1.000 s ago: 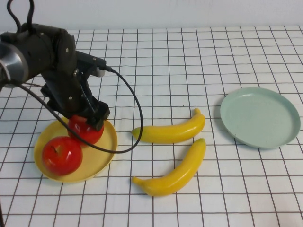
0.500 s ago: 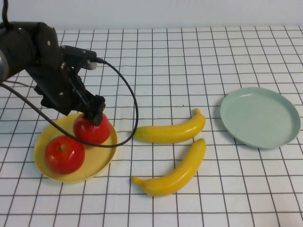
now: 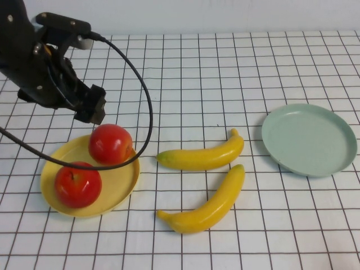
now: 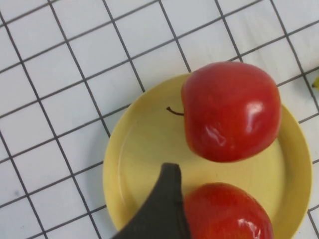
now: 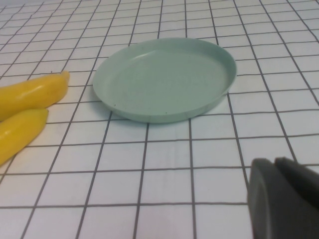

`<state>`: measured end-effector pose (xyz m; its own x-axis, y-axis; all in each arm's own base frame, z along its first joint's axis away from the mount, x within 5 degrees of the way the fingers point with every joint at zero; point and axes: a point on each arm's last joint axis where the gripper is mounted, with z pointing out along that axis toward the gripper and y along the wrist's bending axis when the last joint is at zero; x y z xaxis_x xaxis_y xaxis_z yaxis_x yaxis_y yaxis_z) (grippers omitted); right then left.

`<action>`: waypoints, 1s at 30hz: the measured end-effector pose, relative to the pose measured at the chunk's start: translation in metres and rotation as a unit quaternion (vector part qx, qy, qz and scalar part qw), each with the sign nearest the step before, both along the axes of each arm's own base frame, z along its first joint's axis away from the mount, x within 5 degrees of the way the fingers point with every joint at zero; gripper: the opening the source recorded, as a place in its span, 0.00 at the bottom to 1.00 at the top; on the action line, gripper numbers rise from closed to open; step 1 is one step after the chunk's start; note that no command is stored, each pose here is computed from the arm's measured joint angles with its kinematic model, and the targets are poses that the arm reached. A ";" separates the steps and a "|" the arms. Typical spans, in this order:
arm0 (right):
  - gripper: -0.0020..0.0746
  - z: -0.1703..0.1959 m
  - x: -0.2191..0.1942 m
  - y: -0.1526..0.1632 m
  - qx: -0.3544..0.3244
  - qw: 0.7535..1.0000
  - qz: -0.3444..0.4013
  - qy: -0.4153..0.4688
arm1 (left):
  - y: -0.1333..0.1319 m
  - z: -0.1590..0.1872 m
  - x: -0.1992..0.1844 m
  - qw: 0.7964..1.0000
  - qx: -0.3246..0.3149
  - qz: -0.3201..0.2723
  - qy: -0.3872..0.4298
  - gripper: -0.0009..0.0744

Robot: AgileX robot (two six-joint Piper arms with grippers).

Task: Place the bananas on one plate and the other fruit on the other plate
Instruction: Put another type of fruit in the right plate

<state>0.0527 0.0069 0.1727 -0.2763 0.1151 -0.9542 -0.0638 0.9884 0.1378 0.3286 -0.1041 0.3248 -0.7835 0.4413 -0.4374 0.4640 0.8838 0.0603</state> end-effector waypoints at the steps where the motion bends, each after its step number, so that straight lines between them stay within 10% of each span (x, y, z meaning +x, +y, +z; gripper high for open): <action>1: 0.01 0.000 0.000 0.000 0.000 1.000 0.000 0.000 | 0.001 0.003 -0.003 1.000 -0.001 0.000 -0.004 0.89; 4: 0.00 0.000 0.000 0.000 0.000 1.000 0.000 0.000 | 0.004 0.015 -0.016 0.999 -0.018 -0.001 -0.030 0.78; 11: 0.01 0.000 0.000 0.000 0.000 1.000 0.000 0.000 | 0.005 0.033 -0.067 0.985 -0.109 -0.049 -0.122 0.10; 30: 0.01 0.000 0.000 0.000 0.000 1.000 0.000 0.000 | 0.057 -0.021 -0.204 0.928 -0.155 -0.001 -0.338 0.01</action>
<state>0.0527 0.0069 0.1727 -0.2763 0.1151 -0.9542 -0.0638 0.9884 0.1378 0.1246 -0.0474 0.3036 -0.2834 0.2137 -0.9349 0.4150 0.9062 0.0814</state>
